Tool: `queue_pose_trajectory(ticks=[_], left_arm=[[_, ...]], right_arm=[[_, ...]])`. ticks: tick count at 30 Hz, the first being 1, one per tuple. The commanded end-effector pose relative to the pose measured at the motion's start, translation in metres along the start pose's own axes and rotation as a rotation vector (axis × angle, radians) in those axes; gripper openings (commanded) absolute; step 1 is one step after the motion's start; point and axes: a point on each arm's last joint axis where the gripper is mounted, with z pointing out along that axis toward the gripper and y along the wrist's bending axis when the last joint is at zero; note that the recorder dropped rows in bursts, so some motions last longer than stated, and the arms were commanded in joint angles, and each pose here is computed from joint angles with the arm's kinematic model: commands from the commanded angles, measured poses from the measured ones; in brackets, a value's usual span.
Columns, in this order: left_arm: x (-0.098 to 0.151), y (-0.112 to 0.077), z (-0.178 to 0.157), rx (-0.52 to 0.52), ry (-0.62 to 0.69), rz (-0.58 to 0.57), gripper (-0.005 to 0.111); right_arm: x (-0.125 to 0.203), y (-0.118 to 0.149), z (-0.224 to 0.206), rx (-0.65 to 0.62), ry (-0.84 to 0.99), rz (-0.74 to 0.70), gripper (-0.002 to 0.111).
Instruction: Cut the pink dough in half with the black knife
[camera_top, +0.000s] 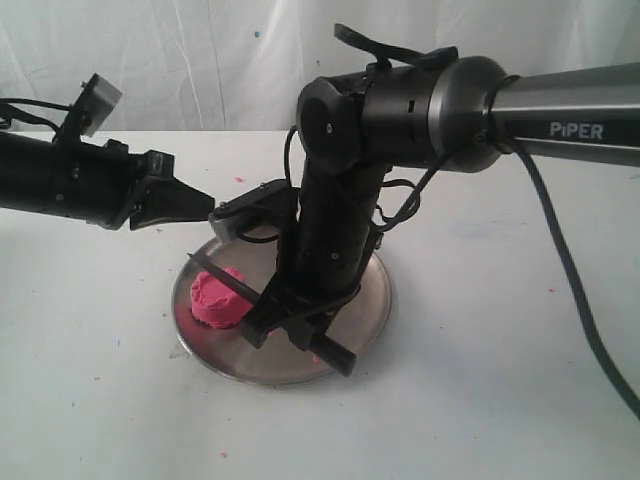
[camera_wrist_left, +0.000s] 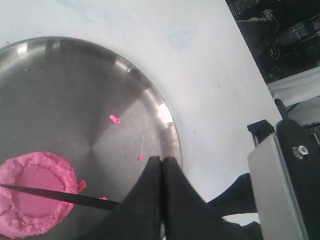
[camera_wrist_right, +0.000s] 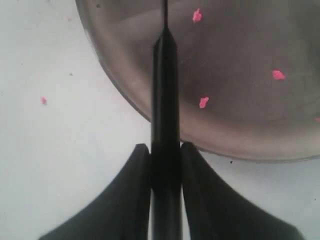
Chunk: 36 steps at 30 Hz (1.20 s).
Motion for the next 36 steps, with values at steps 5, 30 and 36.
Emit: queue_pose_trajectory(ticks=[5, 30, 36], left_arm=[[0.007, 0.019, 0.019, 0.072, 0.028, -0.011, 0.000], [0.019, 0.059, 0.020, -0.208, 0.216, 0.069, 0.000], [0.021, 0.070, 0.025, -0.261, 0.207, 0.059, 0.000]], right_arm=[[-0.003, -0.001, 0.003, 0.009, -0.009, 0.003, 0.000], [-0.003, -0.016, -0.032, 0.234, -0.125, 0.017, 0.000], [-0.002, -0.015, -0.033, 0.232, -0.121, 0.019, 0.000]])
